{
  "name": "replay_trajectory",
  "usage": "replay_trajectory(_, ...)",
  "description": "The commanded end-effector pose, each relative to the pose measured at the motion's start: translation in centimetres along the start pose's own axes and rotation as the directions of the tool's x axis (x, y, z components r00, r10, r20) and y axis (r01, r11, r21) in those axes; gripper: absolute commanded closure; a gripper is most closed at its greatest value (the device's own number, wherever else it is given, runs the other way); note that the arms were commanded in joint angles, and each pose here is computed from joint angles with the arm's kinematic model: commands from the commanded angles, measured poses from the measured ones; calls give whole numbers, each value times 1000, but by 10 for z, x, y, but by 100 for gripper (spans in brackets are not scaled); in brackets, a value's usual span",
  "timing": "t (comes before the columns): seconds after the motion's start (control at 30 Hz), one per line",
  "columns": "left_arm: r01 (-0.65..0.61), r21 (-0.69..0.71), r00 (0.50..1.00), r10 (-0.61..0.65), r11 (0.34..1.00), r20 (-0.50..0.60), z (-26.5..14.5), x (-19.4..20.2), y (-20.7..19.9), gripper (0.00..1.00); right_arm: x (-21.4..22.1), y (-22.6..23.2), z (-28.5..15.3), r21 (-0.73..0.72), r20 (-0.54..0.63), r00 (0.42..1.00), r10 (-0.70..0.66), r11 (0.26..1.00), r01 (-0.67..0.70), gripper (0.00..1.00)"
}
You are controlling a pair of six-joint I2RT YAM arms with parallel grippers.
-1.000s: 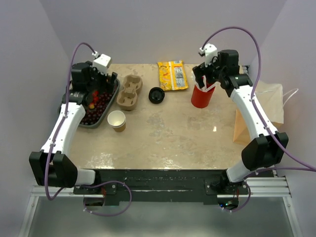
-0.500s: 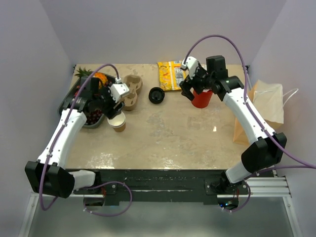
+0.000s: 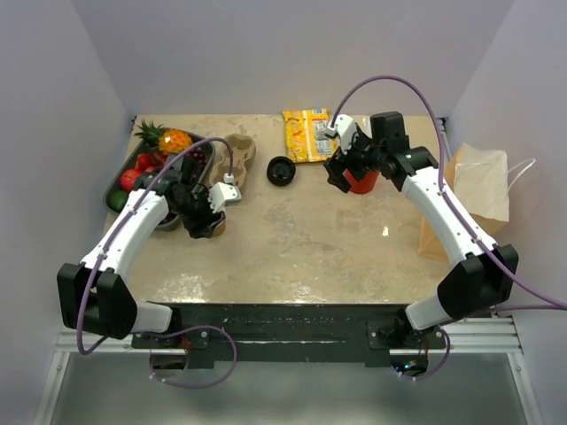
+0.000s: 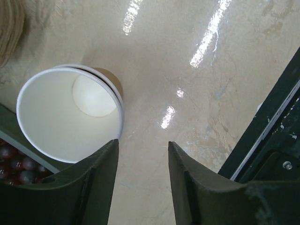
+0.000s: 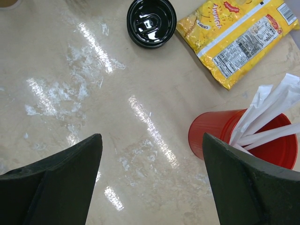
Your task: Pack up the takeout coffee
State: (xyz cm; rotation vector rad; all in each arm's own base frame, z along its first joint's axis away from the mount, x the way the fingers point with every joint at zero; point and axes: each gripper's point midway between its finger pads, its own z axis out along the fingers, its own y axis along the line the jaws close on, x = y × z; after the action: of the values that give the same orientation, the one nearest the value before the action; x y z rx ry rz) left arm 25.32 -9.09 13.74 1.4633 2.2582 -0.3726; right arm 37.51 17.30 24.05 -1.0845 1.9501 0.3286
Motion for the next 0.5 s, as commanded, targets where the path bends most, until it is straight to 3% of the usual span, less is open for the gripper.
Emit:
replay_trajectory(0.0,-12,-27,1000,12,1000,6,4,-1,6,51,-10,2,-14,22,46,999,-10,1000,9,11)
replay_trajectory(0.47,18,-67,1000,-17,998,24,15,-11,27,59,-3,0,-8,24,24,1000,-7,1000,7,10)
